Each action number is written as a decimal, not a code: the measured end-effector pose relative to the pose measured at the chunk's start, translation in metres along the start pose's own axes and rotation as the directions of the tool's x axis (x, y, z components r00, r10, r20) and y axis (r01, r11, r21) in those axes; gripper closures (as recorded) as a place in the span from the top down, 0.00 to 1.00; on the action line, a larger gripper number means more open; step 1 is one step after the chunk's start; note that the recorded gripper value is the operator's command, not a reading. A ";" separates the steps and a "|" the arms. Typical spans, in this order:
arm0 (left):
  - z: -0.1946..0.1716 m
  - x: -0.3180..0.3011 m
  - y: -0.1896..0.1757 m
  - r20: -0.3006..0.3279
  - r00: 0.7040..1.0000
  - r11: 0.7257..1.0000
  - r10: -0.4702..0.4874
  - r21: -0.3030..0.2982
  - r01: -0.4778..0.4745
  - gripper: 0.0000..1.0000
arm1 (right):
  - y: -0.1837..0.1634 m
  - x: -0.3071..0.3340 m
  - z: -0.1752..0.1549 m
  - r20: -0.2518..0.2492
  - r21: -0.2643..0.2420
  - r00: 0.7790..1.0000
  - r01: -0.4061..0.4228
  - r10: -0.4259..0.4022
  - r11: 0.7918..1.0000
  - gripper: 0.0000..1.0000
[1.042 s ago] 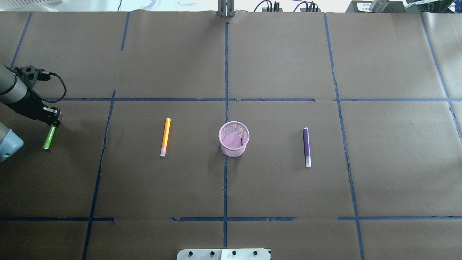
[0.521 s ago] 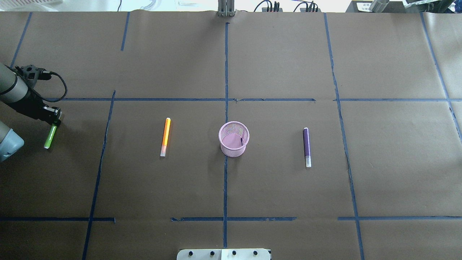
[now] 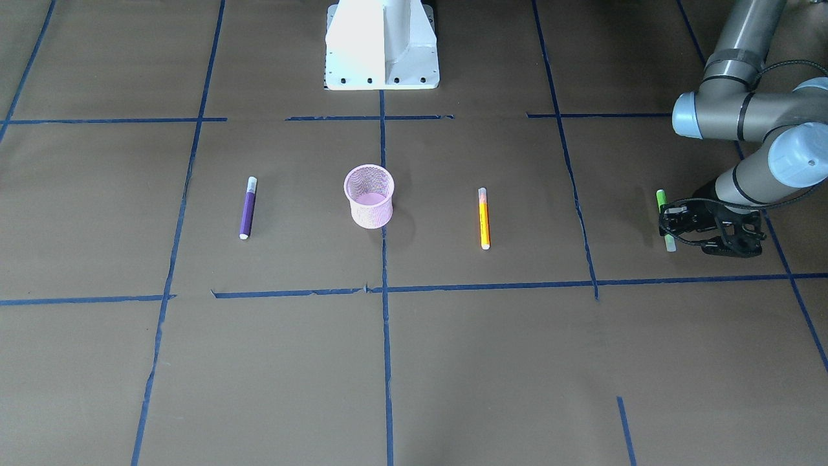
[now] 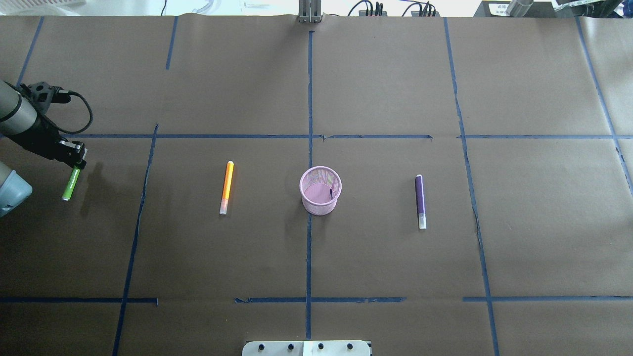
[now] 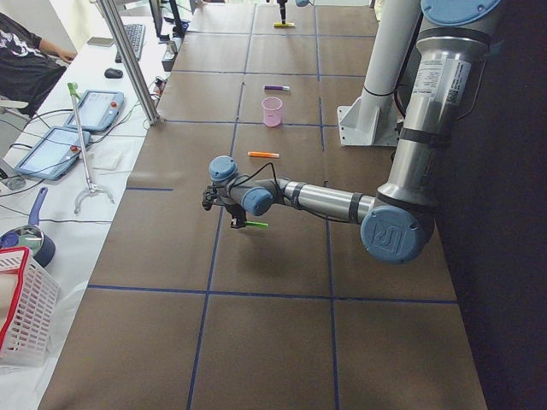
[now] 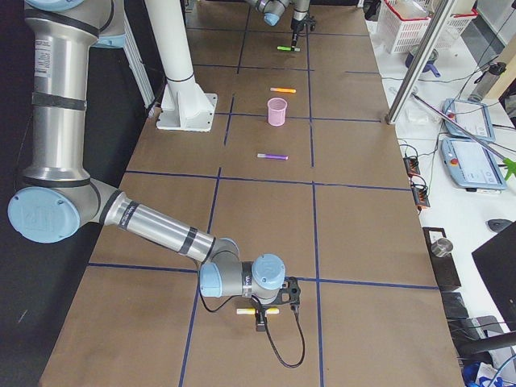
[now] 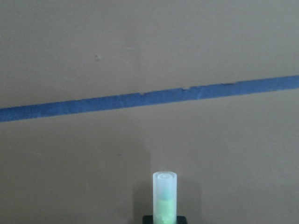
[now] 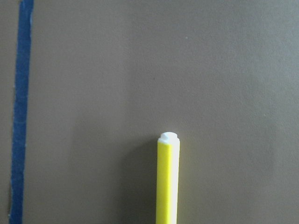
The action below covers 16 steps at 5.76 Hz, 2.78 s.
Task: Collect pens into pen holder
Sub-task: 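Lift the green marker and carry it toward the pink cup, then lower the green marker into the pink cup and release it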
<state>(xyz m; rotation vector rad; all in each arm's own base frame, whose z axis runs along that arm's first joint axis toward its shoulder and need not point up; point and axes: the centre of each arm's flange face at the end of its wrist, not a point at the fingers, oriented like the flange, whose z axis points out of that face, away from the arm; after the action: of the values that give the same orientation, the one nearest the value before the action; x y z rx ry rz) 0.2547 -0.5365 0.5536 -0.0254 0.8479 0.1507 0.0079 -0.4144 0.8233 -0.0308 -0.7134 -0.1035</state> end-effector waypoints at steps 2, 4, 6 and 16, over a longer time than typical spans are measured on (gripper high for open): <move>-0.068 0.050 -0.039 -0.009 0.994 0.992 0.111 0.068 -0.110 0.00 | 0.000 0.000 0.000 0.000 0.000 1.000 0.000 0.000 1.000 1.00; -0.132 0.136 -0.081 -0.046 0.976 0.963 0.211 0.180 -0.200 0.00 | 0.001 0.001 0.001 0.000 -0.002 1.000 -0.002 0.002 1.000 1.00; -0.174 0.230 -0.096 -0.122 0.962 0.939 0.244 0.278 -0.203 0.00 | 0.002 0.002 0.002 -0.001 -0.006 1.000 -0.005 0.005 1.000 1.00; -0.081 0.459 0.029 -0.458 0.803 0.701 0.382 0.710 0.071 0.00 | 0.011 0.013 0.018 0.012 -0.005 1.000 -0.007 0.007 1.000 1.00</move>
<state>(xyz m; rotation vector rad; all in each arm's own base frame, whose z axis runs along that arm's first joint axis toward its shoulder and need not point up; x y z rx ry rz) 0.4892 -0.4577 0.1575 0.7807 1.4906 -0.0304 0.0074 -0.4032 0.8455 -0.0391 -0.7251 -0.0983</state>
